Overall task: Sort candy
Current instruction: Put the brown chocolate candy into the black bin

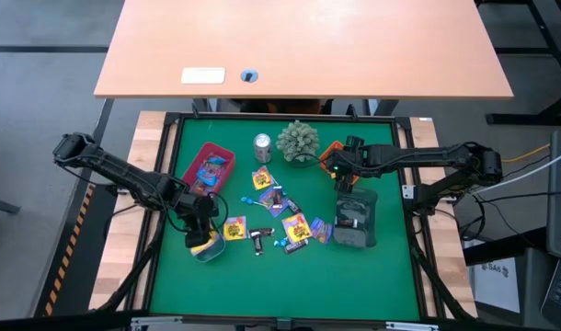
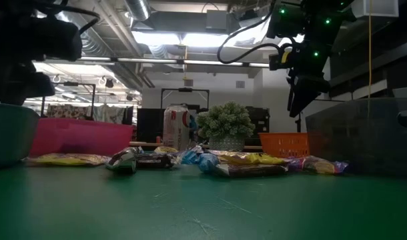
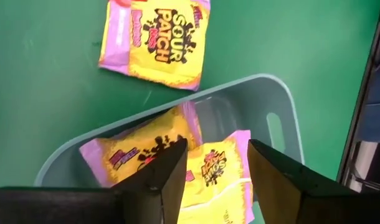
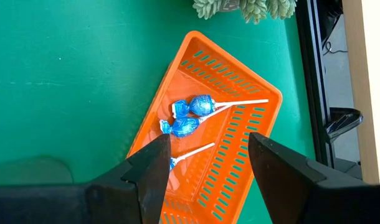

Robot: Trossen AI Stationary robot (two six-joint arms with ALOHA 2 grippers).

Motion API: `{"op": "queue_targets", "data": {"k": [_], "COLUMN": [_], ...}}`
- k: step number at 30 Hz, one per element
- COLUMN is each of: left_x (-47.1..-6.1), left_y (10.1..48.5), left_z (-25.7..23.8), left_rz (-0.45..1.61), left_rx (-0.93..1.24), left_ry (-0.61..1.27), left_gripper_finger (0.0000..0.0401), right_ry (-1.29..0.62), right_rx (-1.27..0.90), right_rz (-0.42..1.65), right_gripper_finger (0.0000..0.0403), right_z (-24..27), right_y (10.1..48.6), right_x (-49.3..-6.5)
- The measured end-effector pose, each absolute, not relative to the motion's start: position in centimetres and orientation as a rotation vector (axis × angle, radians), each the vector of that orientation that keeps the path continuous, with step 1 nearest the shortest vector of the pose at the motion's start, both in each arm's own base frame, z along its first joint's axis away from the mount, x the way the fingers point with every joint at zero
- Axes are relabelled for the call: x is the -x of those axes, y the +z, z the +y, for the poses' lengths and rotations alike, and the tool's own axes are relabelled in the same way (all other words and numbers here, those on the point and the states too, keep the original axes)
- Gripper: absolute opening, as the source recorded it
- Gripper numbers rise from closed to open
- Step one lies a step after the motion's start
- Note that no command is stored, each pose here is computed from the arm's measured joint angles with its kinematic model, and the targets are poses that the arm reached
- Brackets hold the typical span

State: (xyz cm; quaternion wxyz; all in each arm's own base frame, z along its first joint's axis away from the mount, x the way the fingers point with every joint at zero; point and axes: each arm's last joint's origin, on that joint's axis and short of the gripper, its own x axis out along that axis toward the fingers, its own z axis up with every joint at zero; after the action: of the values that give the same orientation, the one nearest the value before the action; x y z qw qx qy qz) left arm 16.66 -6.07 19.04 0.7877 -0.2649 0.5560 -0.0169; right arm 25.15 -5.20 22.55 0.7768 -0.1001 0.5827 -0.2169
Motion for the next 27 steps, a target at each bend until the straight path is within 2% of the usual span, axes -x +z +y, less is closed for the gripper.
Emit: {"op": "queue_targets", "data": {"k": [9,20,27], "left_x": [-17.7,-19.7,-20.3], "left_y": [19.7,21.6,22.1], "left_z": [-6.4,-6.5,-6.2], "left_rz": [1.077,0.737,0.597], "left_rx": [0.597,0.547,0.425], "left_ry": [-0.096,-0.077,0.035], "left_gripper_finger": [0.0144,0.0132,0.0132], "right_ry": [-0.469,-0.449,-0.254], "right_rx": [0.217,0.236,0.089], "right_rz": [1.261,1.251,1.104], "right_gripper_finger": [0.0216,0.0216,0.0216], "right_z": [-5.2,-5.2,-4.8], "right_y": [22.5,23.6,26.5], "right_x": [-25.1,-25.5,-27.1]}}
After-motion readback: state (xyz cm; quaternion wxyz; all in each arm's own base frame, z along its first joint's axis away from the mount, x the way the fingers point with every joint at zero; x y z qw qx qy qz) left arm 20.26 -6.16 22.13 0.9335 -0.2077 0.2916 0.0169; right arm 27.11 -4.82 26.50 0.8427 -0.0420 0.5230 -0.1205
